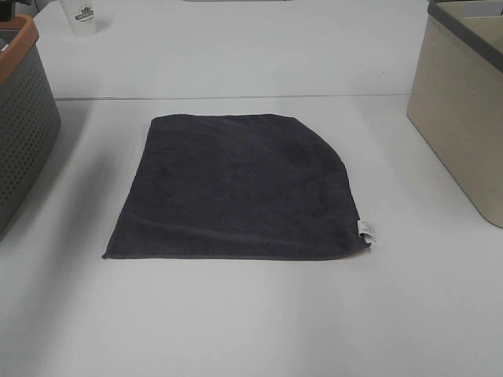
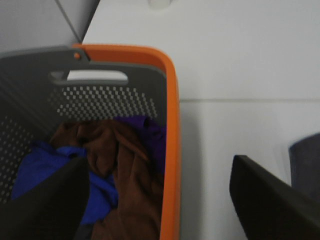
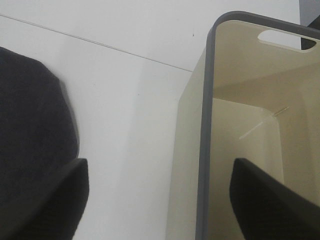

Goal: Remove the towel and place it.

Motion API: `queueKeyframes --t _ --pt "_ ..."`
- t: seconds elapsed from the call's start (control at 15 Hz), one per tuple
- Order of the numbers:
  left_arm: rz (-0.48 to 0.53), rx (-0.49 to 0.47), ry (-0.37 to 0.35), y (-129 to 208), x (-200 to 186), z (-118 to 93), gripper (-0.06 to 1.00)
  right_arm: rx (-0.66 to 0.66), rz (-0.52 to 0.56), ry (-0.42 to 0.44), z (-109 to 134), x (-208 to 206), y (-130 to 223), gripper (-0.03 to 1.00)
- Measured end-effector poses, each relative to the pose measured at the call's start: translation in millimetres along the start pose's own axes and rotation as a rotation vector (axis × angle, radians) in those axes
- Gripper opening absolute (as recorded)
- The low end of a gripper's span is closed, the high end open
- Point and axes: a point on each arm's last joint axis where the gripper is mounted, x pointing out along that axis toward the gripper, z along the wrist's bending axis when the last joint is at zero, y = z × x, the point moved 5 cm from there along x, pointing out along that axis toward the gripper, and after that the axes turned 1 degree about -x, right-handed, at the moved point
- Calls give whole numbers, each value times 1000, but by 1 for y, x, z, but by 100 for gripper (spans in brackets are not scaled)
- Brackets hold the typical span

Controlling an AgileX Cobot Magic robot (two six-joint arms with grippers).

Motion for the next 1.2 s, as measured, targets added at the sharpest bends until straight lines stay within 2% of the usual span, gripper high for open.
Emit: queueKeyframes --t 0.07,0.2,0.27,0.33,0.53,0.8,0.93,1.0,1.2 --pt "106 -12 41 -3 2 4 73 3 1 -1 0 1 0 76" --pt "254 -54 196 -14 2 12 73 33 36 -7 1 5 1 76" --pt "262 -112 261 -26 -5 17 73 42 64 -10 0 4 2 76" --pt "260 -136 284 -36 -13 25 73 47 79 -10 -1 0 0 76" --pt "255 -131 263 -50 -35 39 73 53 87 0 -8 -21 -13 76" --pt "320 -86 192 -44 -65 54 93 36 182 -6 -12 -41 -9 78" --pt "352 -77 170 -40 -81 58 96 49 190 -31 -8 -42 -7 79" --pt "346 -80 167 -36 -98 60 97 78 152 -79 -3 -59 -9 79" --pt "379 -83 168 3 -127 61 97 90 127 -96 1 -91 11 79"
